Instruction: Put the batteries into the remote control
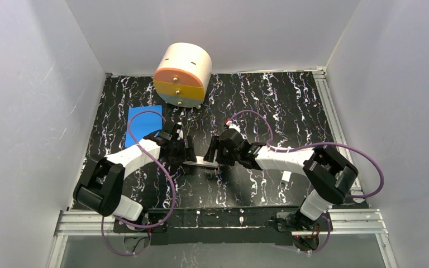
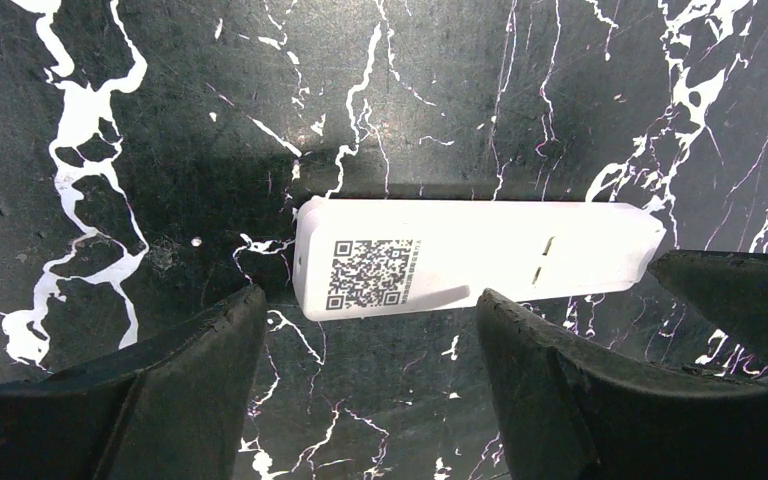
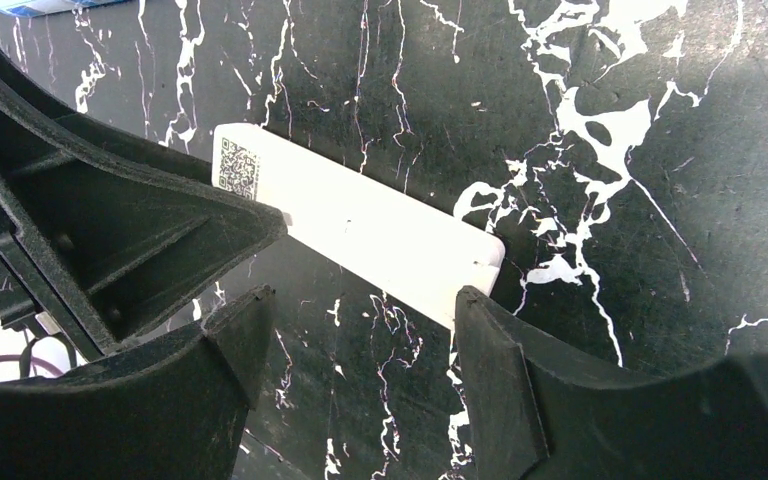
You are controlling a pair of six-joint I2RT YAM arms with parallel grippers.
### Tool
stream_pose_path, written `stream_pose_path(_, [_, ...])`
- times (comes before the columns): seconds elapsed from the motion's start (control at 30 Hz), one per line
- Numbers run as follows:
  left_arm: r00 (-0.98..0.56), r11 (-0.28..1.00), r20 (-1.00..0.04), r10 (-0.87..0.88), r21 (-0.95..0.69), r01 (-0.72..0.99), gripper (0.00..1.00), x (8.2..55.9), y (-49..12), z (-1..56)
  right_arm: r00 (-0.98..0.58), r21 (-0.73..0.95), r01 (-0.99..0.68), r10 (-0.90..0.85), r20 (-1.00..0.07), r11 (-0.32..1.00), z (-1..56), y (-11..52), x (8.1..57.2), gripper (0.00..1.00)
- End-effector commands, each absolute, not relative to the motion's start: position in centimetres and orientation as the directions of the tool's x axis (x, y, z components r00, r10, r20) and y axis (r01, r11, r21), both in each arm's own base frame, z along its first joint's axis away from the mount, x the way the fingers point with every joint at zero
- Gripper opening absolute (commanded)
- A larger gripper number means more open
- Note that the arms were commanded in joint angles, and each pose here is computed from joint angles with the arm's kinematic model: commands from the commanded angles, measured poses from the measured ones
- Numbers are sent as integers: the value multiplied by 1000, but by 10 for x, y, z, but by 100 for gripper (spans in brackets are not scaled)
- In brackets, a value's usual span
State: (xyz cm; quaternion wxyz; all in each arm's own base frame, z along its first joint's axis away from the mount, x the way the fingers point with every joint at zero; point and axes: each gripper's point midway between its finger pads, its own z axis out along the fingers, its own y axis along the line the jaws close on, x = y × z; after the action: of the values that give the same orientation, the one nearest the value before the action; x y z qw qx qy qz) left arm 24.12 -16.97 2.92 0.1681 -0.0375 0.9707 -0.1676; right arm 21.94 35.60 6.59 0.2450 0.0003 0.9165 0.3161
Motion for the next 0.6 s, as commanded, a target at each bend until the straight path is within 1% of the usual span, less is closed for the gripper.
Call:
stream_pose_path(0.0, [-935,945,-336,-115,-328,2,75,243,-168,41,-849,598,-188,178,-498,779,91,360,228,73])
stream_pose_path(0.13, [-932,945,-343,-117,-326,2,75,244,-167,42,-831,584,-186,191,-523,790,98,352,231,73])
stream_pose_path(0.3, [-928,943,-354,-118,-333,7,75,247,-169,46,-839,519,-134,182,-513,844,83,334,228,74])
stream_pose_path(0.47, [-915,933,-386,-117,-358,32,83,252,-174,55,-865,441,-80,157,-476,894,62,322,223,73])
stream_pose_path(0.57, [-907,928,-405,-117,-370,45,84,255,-176,61,-872,443,-88,146,-468,892,59,325,223,72])
